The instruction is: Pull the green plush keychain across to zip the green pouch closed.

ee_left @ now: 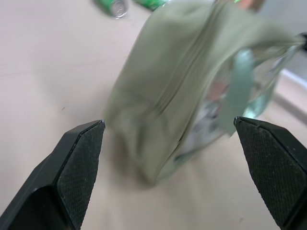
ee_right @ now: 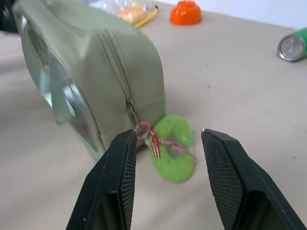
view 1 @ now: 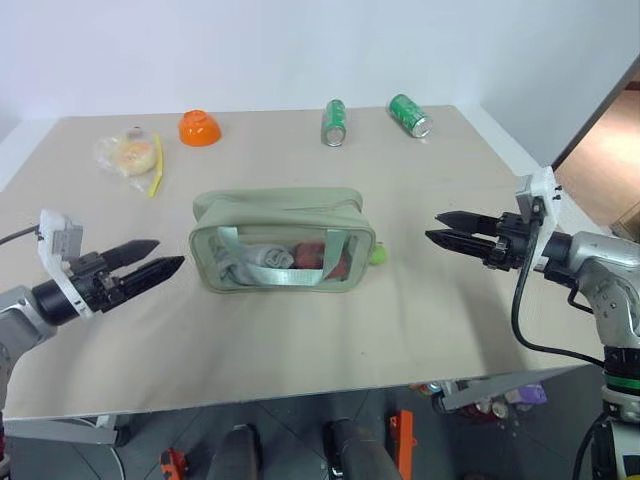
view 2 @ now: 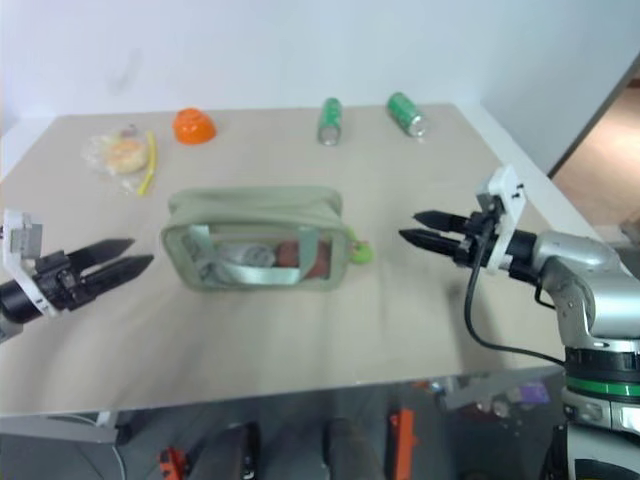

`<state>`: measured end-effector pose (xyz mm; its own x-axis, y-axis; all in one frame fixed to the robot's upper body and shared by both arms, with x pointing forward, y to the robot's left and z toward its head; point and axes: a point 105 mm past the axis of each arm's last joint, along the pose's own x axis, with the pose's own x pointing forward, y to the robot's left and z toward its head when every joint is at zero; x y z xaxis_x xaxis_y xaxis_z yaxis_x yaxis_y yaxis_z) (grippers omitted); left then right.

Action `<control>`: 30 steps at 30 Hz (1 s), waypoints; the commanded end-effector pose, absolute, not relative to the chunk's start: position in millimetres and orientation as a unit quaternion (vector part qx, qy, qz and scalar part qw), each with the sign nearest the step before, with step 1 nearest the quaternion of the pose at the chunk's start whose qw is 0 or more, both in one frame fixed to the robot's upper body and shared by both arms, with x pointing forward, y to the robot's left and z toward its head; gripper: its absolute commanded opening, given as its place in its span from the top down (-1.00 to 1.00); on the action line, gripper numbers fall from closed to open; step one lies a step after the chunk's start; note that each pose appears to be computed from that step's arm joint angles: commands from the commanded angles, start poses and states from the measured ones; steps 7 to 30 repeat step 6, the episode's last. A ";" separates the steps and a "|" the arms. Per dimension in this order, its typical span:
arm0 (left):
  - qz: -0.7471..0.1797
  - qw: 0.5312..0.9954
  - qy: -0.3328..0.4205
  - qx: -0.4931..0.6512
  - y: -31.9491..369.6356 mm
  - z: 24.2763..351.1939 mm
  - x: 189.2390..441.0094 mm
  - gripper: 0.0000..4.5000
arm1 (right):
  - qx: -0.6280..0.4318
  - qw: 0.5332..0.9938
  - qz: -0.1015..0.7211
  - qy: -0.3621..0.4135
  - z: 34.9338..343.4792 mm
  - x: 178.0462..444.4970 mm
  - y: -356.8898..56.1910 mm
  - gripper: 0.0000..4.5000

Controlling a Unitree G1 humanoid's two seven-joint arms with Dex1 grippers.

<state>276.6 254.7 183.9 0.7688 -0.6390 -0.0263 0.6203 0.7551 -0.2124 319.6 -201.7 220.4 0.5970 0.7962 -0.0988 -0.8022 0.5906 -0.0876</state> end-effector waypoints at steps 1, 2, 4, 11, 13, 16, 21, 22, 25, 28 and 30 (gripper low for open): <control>-0.308 0.946 0.009 -0.100 264.7 193.6 279.1 -0.98 | -0.051 0.888 0.457 -0.006 231.3 312.3 -190.7 0.02; -0.308 0.946 0.007 -0.104 263.1 192.1 279.6 -0.98 | -0.047 0.888 0.457 -0.006 230.0 312.1 -188.5 0.02; -0.310 0.945 0.004 -0.106 260.4 190.1 279.8 -0.98 | -0.042 0.888 0.458 -0.006 227.8 311.4 -185.4 0.02; -0.311 0.943 0.003 -0.117 257.6 187.2 281.6 -0.98 | -0.041 0.887 0.460 -0.002 224.1 311.4 -182.1 0.02; -0.311 0.943 0.003 -0.117 257.6 187.2 281.6 -0.98 | -0.041 0.887 0.460 -0.002 224.1 311.4 -182.1 0.02; -0.311 0.943 0.003 -0.117 257.6 187.2 281.6 -0.98 | -0.041 0.887 0.460 -0.002 224.1 311.4 -182.1 0.02; -0.311 0.943 0.003 -0.117 257.6 187.2 281.6 -0.98 | -0.041 0.887 0.460 -0.002 224.1 311.4 -182.1 0.02; -0.311 0.943 0.003 -0.117 257.6 187.2 281.6 -0.98 | -0.041 0.887 0.460 -0.002 224.1 311.4 -182.1 0.02; -0.311 0.943 0.003 -0.117 257.6 187.2 281.6 -0.98 | -0.041 0.887 0.460 -0.002 224.1 311.4 -182.1 0.02; -0.311 0.943 0.003 -0.117 257.6 187.2 281.6 -0.98 | -0.041 0.887 0.460 -0.002 224.1 311.4 -182.1 0.02; -0.311 0.943 0.003 -0.117 257.6 187.2 281.6 -0.98 | -0.041 0.887 0.460 -0.002 224.1 311.4 -182.1 0.02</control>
